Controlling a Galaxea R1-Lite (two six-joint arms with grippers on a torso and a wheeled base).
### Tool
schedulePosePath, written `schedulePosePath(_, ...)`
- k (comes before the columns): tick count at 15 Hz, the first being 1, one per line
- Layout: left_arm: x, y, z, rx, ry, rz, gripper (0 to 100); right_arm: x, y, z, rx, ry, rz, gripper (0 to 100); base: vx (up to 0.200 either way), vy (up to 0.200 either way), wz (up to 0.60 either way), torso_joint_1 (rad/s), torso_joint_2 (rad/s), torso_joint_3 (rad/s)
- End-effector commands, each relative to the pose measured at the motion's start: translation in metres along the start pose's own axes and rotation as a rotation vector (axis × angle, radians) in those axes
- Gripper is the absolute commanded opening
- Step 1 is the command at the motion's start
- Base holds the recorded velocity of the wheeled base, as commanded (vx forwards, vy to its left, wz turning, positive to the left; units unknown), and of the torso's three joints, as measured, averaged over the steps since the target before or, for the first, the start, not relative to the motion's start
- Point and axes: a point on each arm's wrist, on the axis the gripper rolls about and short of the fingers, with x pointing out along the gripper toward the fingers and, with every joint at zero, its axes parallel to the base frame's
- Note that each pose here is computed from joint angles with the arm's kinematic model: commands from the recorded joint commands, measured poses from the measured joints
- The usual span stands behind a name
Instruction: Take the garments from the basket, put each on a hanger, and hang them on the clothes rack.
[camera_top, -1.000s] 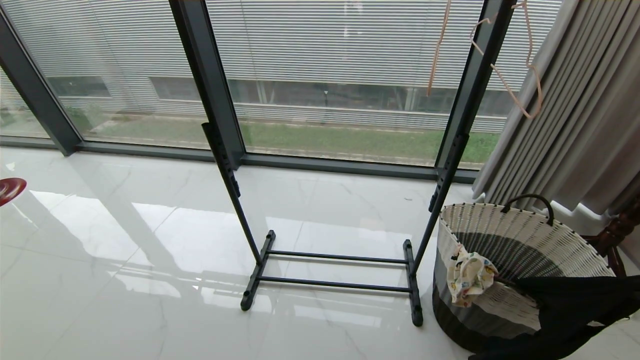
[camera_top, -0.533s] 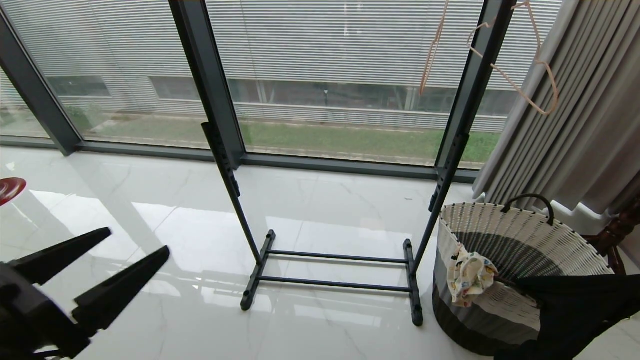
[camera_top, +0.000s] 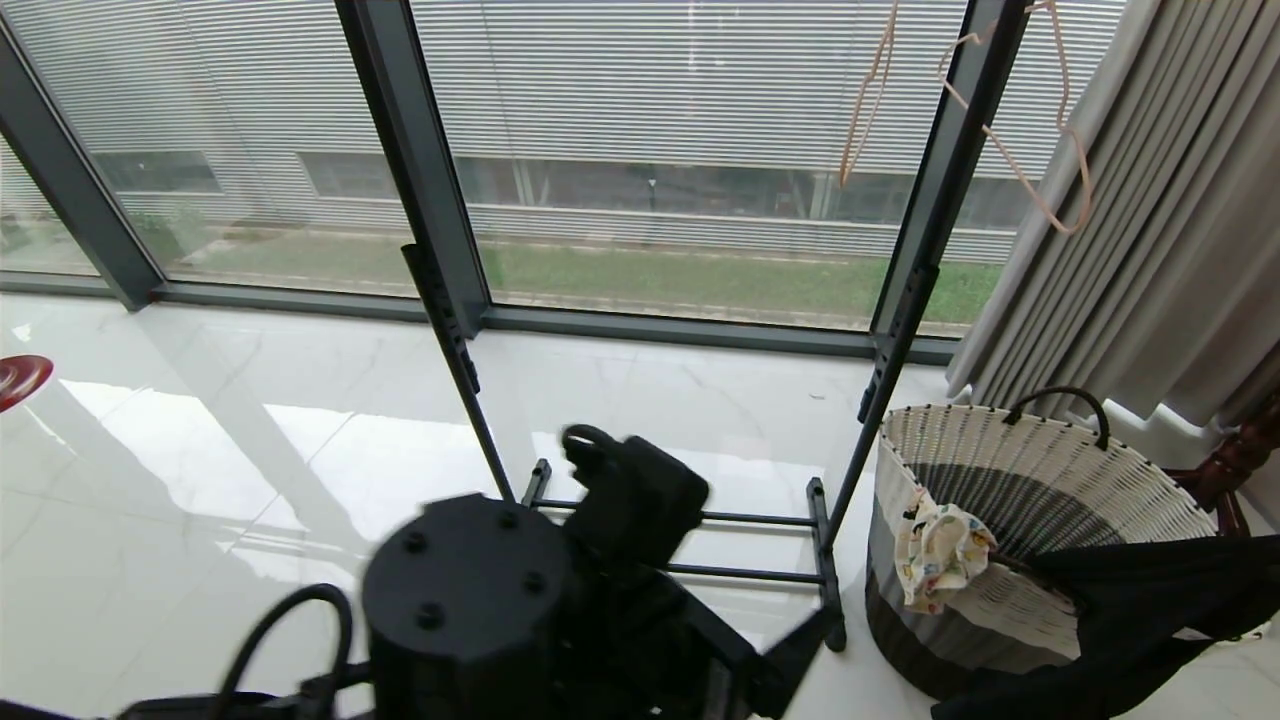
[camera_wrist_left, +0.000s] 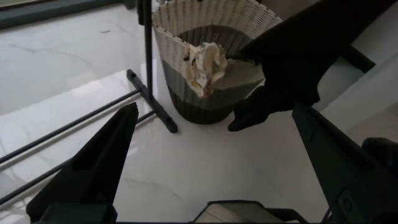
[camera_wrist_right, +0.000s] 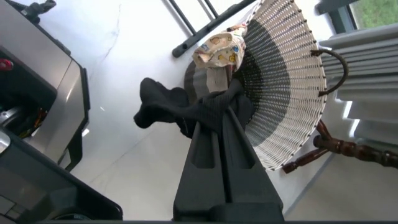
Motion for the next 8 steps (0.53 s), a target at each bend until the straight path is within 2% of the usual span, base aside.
schedulePosePath(1, 0.056, -0.056, -0.036, 0.063, 0.087, -0.124, 100, 0.0, 0.002, 0.002, -0.015, -0.008, 0.016, 0, 0.0, 0.0, 0.0, 0.0, 0.0, 0.0)
schedulePosePath(2, 0.074, -0.073, -0.037, 0.073, 0.072, -0.159, 100, -0.001, 0.002, 0.002, -0.021, -0.013, 0.018, 0, 0.0, 0.0, 0.0, 0.0, 0.0, 0.0)
schedulePosePath(4, 0.109, -0.097, -0.034, 0.071, 0.012, -0.193, 100, -0.003, 0.006, 0.002, -0.043, -0.035, 0.036, 0, 0.0, 0.0, 0.0, 0.0, 0.0, 0.0)
schedulePosePath(8, 0.14, -0.111, -0.029, 0.071, -0.049, -0.218, 100, -0.006, 0.011, 0.003, -0.088, -0.065, 0.074, 0, 0.0, 0.0, 0.0, 0.0, 0.0, 0.0)
